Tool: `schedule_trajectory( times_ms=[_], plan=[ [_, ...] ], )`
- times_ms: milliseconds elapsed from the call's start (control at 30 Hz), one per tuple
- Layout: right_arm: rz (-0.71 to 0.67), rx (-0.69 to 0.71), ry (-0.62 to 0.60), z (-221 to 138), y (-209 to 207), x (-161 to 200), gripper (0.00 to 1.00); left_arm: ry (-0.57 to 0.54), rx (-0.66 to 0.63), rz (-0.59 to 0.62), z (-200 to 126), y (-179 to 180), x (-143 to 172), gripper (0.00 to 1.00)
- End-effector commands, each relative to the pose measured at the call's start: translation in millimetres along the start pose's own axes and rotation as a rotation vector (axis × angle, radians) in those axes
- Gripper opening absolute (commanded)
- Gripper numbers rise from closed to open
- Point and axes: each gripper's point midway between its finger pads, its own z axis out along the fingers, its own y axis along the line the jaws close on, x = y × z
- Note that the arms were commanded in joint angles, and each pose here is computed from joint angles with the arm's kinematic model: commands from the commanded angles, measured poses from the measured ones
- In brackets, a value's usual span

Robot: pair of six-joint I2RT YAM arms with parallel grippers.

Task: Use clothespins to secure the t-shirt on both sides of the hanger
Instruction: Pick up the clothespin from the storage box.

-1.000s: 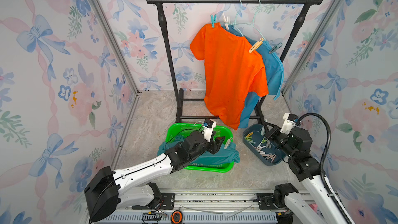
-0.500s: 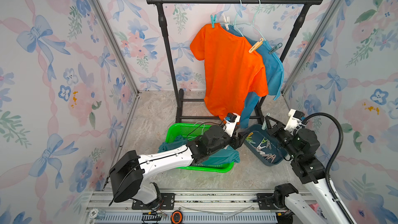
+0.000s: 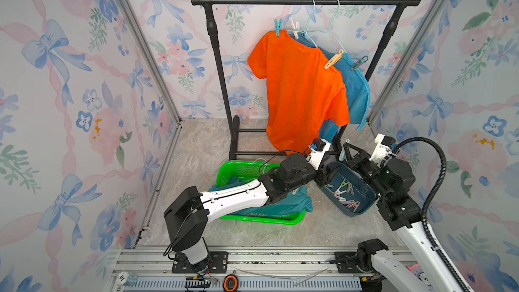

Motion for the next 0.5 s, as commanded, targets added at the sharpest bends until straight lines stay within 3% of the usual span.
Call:
schedule_trajectory(
  times_ms=[0,467],
  plan=[
    [0.006,-0.082,-0.047,-6.7,25.0,-16.0,0.00,-0.003,0.015,-0.009,11.9,3.2,-4.3,0.56],
    [0.042,-0.109,-0.044,-12.8,27.9,-13.2,0.00,-0.013,0.012,-0.021,31.0,14.0,-16.4,0.33]
  ],
)
